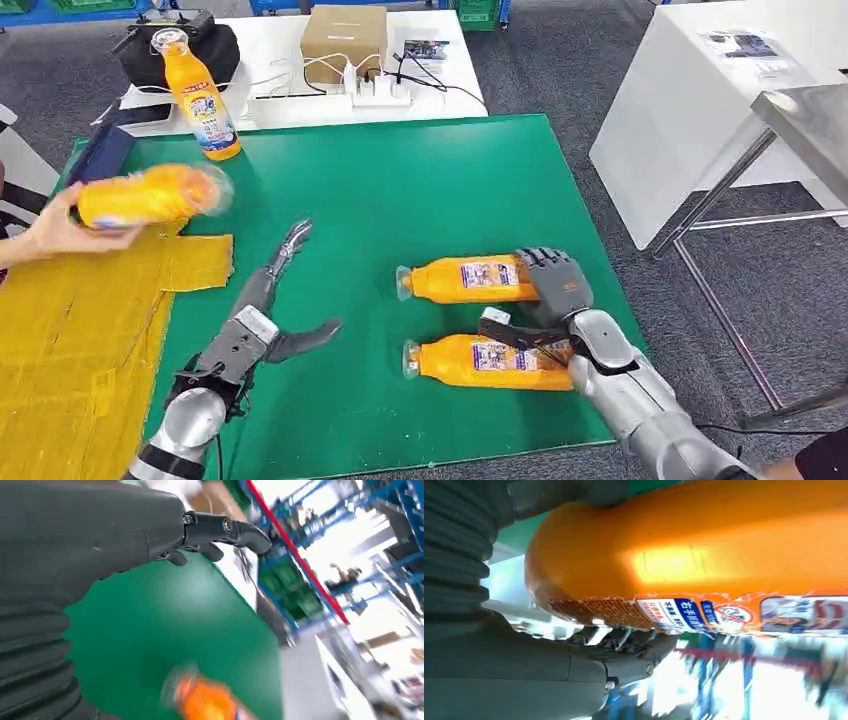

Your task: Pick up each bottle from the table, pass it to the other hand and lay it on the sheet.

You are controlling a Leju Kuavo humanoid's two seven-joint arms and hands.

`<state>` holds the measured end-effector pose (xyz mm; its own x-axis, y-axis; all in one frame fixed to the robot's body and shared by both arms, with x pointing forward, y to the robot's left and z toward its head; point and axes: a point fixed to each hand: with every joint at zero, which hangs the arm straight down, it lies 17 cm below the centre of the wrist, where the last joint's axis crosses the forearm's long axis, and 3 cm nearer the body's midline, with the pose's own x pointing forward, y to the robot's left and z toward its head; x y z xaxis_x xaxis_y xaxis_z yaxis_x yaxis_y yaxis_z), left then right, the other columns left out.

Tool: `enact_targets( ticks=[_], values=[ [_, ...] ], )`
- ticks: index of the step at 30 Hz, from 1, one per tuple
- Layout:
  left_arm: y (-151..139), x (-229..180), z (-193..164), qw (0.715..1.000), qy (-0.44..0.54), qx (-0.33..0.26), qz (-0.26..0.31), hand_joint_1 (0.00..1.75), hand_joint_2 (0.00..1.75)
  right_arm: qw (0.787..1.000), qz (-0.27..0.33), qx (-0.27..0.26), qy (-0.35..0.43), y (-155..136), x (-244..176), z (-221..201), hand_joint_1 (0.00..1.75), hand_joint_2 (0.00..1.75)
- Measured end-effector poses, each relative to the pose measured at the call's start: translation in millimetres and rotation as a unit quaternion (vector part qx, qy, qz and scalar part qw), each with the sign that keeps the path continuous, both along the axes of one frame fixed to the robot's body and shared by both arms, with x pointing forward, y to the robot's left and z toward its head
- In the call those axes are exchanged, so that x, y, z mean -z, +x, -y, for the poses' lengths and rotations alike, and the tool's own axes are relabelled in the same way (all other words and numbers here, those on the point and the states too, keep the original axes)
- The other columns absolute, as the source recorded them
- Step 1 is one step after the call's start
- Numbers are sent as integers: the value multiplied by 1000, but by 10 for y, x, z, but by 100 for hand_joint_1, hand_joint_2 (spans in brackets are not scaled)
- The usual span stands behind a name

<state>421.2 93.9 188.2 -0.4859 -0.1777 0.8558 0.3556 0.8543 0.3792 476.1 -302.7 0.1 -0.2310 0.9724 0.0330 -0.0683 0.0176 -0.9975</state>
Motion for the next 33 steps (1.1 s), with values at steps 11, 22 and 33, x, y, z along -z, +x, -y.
enact_targets(
  ticks=[11, 22, 33],
  values=[
    [-277, 98, 113, 987, -110, 70, -89, 0, 175, 933, 250, 36, 256, -258, -1695, -700, 175, 175],
    [-358, 151, 123, 978, -151, 83, -120, 0, 175, 901, 255, 16, 350, -406, -1973, -924, 175, 175],
    [-365, -7, 175, 968, -194, 105, -121, 0, 175, 852, 2, -162, 498, -746, -1530, -2367, 175, 175]
  ],
)
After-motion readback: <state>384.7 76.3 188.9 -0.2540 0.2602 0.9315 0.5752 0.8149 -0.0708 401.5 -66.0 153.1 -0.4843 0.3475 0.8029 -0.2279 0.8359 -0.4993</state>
